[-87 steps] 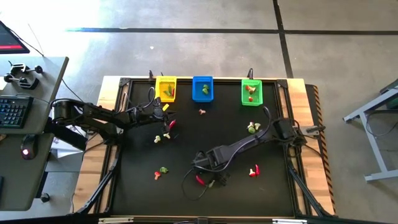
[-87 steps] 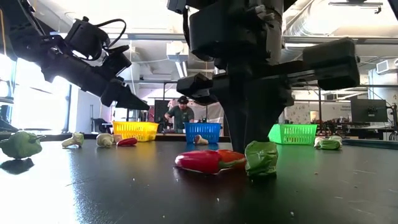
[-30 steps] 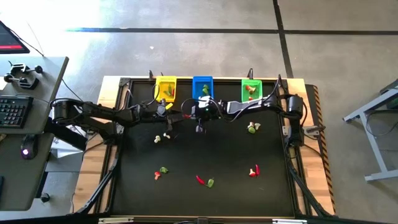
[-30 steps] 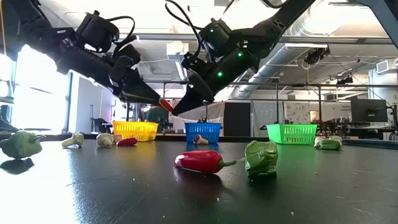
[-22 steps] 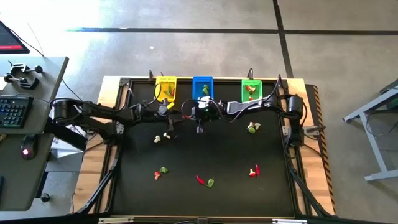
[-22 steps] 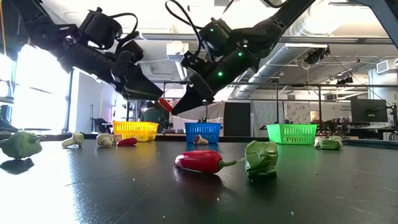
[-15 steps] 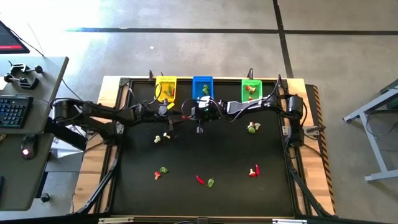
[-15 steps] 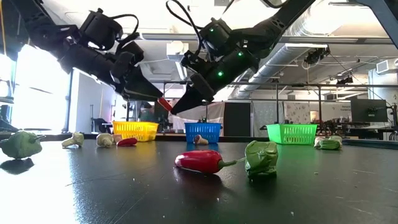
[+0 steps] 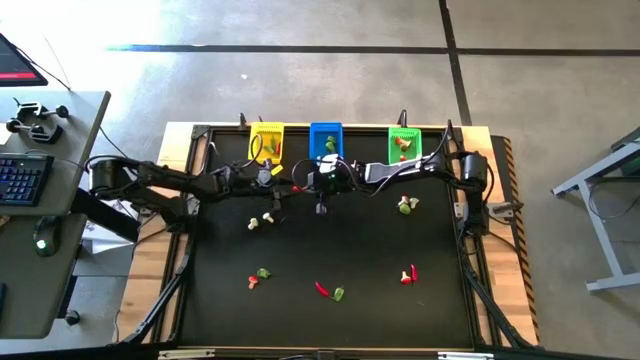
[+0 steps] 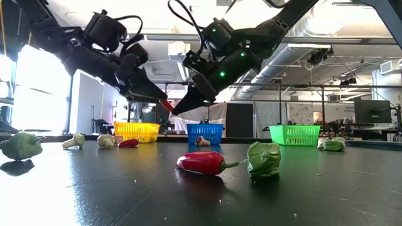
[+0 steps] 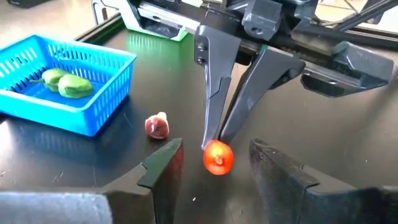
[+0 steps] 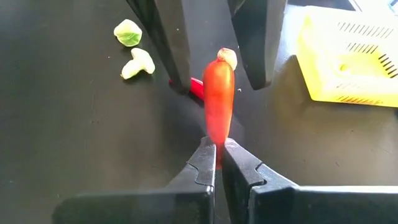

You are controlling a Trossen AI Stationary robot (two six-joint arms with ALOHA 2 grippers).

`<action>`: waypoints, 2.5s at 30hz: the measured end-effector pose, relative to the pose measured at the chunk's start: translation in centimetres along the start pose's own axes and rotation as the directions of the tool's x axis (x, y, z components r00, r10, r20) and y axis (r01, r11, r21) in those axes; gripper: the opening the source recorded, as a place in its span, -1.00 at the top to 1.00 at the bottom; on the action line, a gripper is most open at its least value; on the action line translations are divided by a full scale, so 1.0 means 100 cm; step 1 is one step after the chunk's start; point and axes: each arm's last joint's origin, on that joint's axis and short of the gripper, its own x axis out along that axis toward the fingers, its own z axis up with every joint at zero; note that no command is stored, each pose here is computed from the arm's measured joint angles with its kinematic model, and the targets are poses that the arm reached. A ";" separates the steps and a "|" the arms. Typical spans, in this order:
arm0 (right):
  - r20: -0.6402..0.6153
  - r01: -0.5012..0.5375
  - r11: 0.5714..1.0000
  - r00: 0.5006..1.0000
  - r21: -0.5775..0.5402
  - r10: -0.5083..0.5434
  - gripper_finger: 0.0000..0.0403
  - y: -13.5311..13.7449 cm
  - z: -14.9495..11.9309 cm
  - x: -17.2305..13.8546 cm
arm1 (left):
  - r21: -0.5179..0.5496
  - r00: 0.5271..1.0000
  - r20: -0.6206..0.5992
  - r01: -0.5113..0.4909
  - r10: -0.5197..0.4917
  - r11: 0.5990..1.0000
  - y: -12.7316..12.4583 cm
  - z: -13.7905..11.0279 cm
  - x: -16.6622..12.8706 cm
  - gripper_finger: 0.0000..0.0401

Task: Sort produce into baskets
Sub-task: Put the orange chili pepper into the yellow bin, then put the green mushroom into the green bin

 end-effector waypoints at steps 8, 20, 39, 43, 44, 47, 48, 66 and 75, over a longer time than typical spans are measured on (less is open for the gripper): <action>0.010 -0.024 1.000 1.000 0.000 0.024 1.00 0.001 0.001 0.000 | 0.007 1.000 -0.011 -0.001 0.001 1.000 0.000 0.006 0.007 0.26; 0.012 -0.022 1.000 1.000 0.008 0.022 1.00 0.000 0.001 0.000 | 0.004 0.999 -0.051 -0.003 0.003 1.000 0.001 0.000 0.009 0.45; -0.005 0.071 0.997 0.997 0.024 -0.071 0.75 -0.002 0.001 0.000 | -0.016 0.999 0.005 -0.046 0.046 0.999 0.010 0.009 0.003 0.76; -0.036 0.147 0.989 0.989 0.032 -0.145 0.48 -0.004 0.000 0.000 | -0.039 0.992 0.062 -0.112 0.114 0.993 0.025 0.019 -0.007 0.76; -0.043 0.158 0.987 0.987 0.031 -0.157 0.42 -0.005 -0.001 0.000 | -0.048 0.989 0.068 -0.132 0.135 0.990 0.030 0.020 -0.009 0.76; -0.061 0.164 0.986 0.985 0.029 -0.162 0.29 -0.004 -0.002 0.000 | -0.101 0.968 0.073 -0.233 0.241 0.967 0.045 0.023 -0.017 0.76; -0.063 0.165 0.986 0.985 0.029 -0.163 0.26 -0.004 -0.003 0.000 | -0.118 0.955 0.064 -0.280 0.289 0.953 0.051 0.022 -0.020 0.76; -0.045 0.171 0.984 0.985 0.051 -0.169 0.20 -0.005 -0.001 0.000 | -0.270 0.807 -0.195 -0.591 0.558 0.760 0.116 -0.013 -0.035 0.73; -0.057 0.144 0.983 0.989 0.118 -0.138 0.20 -0.004 -0.002 0.000 | -0.253 0.808 -0.205 -0.588 0.552 0.768 0.116 -0.015 -0.033 0.29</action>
